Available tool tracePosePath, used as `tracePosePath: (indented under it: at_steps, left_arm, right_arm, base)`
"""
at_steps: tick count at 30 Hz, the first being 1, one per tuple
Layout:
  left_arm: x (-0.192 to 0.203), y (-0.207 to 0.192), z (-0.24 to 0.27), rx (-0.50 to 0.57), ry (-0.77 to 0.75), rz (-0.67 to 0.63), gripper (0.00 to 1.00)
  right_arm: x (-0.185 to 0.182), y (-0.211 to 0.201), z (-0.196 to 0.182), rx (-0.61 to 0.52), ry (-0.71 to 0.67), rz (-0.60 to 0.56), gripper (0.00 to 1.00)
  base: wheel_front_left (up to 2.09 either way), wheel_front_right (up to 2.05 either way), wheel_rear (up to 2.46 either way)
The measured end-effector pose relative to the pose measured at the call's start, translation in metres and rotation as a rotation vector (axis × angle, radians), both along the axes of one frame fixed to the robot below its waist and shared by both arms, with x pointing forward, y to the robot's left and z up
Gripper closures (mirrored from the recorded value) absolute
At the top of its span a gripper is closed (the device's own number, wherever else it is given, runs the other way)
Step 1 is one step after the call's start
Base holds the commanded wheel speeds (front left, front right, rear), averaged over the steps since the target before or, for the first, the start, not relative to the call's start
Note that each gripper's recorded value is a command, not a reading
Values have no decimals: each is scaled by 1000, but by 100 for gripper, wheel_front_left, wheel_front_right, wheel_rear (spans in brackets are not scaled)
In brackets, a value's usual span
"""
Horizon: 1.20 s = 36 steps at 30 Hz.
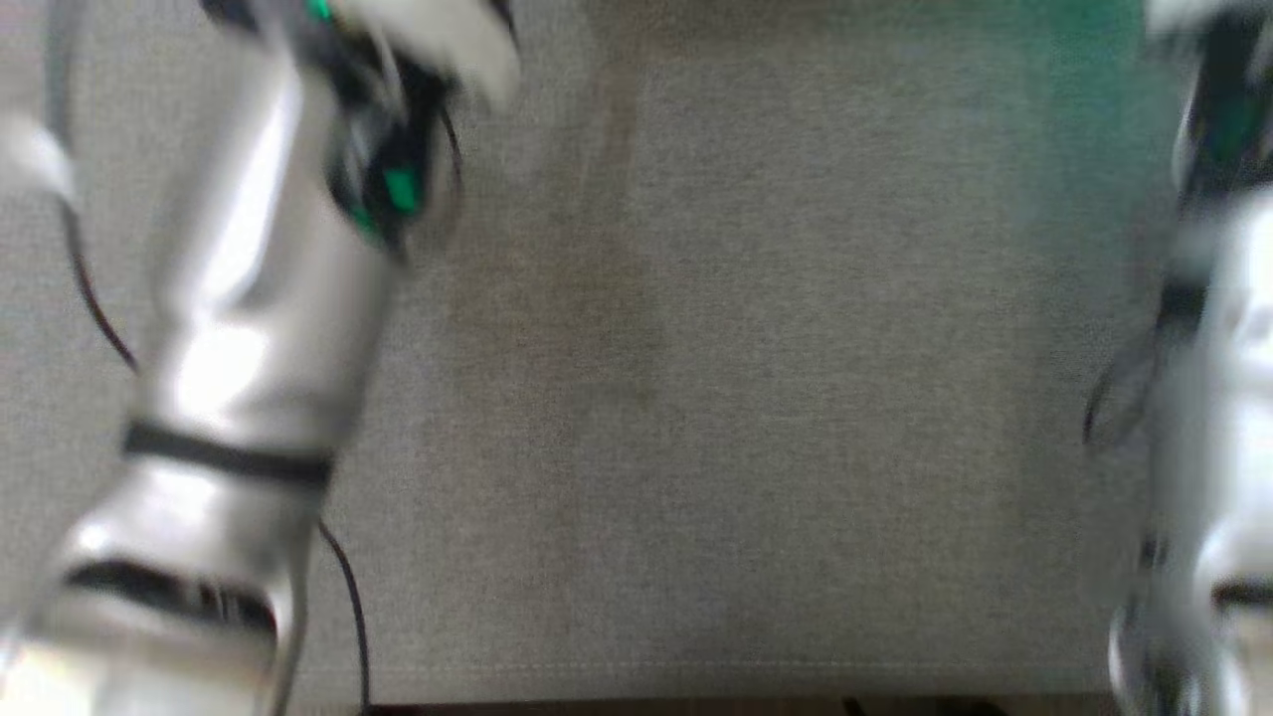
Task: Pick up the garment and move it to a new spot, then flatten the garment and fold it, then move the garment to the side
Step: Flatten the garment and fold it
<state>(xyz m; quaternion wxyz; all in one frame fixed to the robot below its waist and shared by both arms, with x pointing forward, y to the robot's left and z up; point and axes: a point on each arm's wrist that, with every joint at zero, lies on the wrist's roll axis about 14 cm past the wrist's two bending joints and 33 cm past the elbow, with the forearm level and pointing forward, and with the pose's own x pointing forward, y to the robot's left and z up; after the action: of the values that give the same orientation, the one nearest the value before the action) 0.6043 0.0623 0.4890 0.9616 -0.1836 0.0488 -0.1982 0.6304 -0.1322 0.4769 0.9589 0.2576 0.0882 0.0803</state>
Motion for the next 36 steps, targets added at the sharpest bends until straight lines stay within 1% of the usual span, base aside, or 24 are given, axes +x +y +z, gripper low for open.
tracePosePath:
  at_steps: [2, 4, 8, 11, 15, 17, 19, 21, 23, 29, 30, 34, 36]
  left_arm:
    - [-32, -11, -18, -29, 37, -46, 100]
    - [-71, -10, -44, -64, 126, -57, 100]
    - [-161, 5, -90, -85, 291, -47, 100]
    - [-216, 1, -91, -131, 352, -51, 100]
    - [-266, 11, -80, -147, 397, 2, 100]
    - [-292, 13, -74, -163, 432, 14, 100]
    - [-316, 14, -70, -190, 471, 33, 100]
    - [-324, 14, -61, -231, 479, 51, 100]
    - [-318, 15, -53, -258, 472, 60, 100]
    - [-265, 14, -20, -346, 392, 63, 100]
    - [-265, 14, -20, -346, 392, 63, 100]
    - [-235, 14, -10, -379, 378, 73, 100]
    - [-223, 18, -17, -360, 397, 93, 100]
  right_arm:
    - [-38, -8, -32, -21, 86, 2, 100]
    - [-81, -15, -62, -14, 191, 3, 100]
    - [-165, -28, -89, -9, 333, 1, 100]
    - [-217, -32, -93, -15, 401, 7, 100]
    - [-286, -42, -89, -31, 475, 2, 100]
    - [-318, -50, -85, -18, 509, -16, 100]
    - [-339, -57, -79, -24, 529, -26, 100]
    - [-339, -58, -71, -13, 518, -19, 100]
    - [-319, -55, -60, -12, 470, -5, 100]
    - [-226, -36, -24, -18, 322, 68, 100]
    - [-226, -36, -24, -18, 322, 68, 100]
    - [-171, -13, -23, -49, 346, 147, 100]
    - [-147, -1, -26, -62, 368, 182, 100]
  base:
    - [0, 0, 0]
    - [0, 0, 0]
    - [0, 0, 0]
    - [0, 0, 0]
    - [0, 0, 0]
    - [0, 0, 0]
    - [0, 0, 0]
    - [0, 0, 0]
    - [0, 0, 0]
    - [0, 0, 0]
    - [0, 0, 0]
    - [0, 0, 0]
    - [0, 0, 0]
